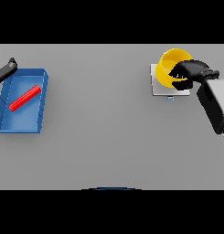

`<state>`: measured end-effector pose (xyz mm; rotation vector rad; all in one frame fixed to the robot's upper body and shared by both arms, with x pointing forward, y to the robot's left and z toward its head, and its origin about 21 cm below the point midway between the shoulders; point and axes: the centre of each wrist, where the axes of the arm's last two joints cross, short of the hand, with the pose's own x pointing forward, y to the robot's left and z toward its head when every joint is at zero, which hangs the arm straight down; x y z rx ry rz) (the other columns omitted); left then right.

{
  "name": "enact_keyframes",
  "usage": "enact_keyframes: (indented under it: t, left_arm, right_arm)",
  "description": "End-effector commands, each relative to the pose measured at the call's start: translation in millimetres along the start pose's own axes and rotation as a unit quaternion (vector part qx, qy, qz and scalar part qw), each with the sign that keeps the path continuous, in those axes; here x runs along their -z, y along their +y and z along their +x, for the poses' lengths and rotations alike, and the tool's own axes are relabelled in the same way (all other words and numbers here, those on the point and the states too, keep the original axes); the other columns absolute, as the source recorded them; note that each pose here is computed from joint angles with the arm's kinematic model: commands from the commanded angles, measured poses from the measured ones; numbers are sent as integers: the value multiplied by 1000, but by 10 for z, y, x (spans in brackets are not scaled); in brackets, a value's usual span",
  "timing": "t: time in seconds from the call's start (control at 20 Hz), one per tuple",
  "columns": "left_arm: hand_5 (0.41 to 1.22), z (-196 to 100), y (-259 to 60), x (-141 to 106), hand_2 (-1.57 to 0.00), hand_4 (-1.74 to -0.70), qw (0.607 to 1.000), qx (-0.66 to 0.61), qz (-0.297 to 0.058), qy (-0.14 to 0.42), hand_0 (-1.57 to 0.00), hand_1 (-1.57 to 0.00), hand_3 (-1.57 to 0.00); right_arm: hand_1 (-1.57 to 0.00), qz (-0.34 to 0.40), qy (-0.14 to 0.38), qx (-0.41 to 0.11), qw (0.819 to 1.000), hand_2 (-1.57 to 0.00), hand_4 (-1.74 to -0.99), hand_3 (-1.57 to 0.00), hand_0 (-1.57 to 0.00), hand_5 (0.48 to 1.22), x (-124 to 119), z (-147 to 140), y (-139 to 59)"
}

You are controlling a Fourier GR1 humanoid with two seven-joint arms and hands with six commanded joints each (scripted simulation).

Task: Pick up the red beaker and tilt it to pour out 1 green nut into yellow bowl. Pick up the yellow bowl and place it on the metallic measuring scale.

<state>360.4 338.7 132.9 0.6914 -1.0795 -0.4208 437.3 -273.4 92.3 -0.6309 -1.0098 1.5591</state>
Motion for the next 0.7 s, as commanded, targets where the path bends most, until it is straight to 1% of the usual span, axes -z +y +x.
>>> enact_keyframes:
  t: [0.0, 0.05, 0.15, 0.25, 0.3, 0.4, 0.45, 0.5, 0.6, 0.65]
  left_arm:
    - [765, 6, 16, -3, 1, -850, 1000, 2, 2, -2, 1, 1, 1]
    - [766, -9, 21, -10, 1, -848, 1000, 5, 2, 6, 1, 1, 1]
    - [766, 3, -3, 3, 1, -852, 1000, 6, 0, -2, 1, 1, 1]
    - [772, 58, 9, 6, 1, -853, 1000, 1, -1, -3, 1, 1, 1]
    - [771, 21, 3, 4, 1, -853, 1000, 1, -2, 0, 1, 1, 1]
    - [772, 50, -23, -13, 1, -856, 1000, -1, -2, -1, 1, 1, 1]
    - [774, 48, -23, -23, 1, -854, 1000, 2, 3, -2, 1, 1, 1]
    - [772, 46, -31, -41, 1, -853, 1000, 1, 0, -2, 1, 1, 1]
    - [770, 55, -37, -54, 1, -851, 1000, 5, 4, -3, 1, 1, 1]
    - [768, 65, 13, -72, 1, -851, 1000, 3, 6, -2, 1, 1, 1]
  right_arm:
    - [-599, 3, -1, 5, 1000, -589, -1550, -794, -825, 955, -3, 18, -5]
    - [-521, 6, -5, 6, 1000, -522, -1540, -723, -710, 923, -21, 8, -44]
    - [-349, 13, 2, 5, 1000, -395, -1514, -608, -465, 881, -8, -6, -36]
    - [-223, 16, 3, 2, 1000, -297, -1487, -509, -297, 848, -20, -32, -26]
    - [-178, 17, 5, -4, 1000, -256, -1471, -465, -237, 836, -22, -48, -10]
    - [-114, 24, 5, -10, 1000, -182, -1452, -397, -152, 818, -24, -67, 20]
    - [-91, 22, 7, -10, 1000, -145, -1442, -360, -121, 811, -22, -59, -8]
    - [-72, 21, 7, -14, 1000, -116, -1432, -325, -97, 807, -28, -64, -18]
    - [-46, 25, 6, -19, 999, -74, -1418, -277, -62, 801, -47, -86, -14]
    - [-37, 25, 4, -19, 999, -59, -1414, -263, -49, 796, -41, -73, -8]
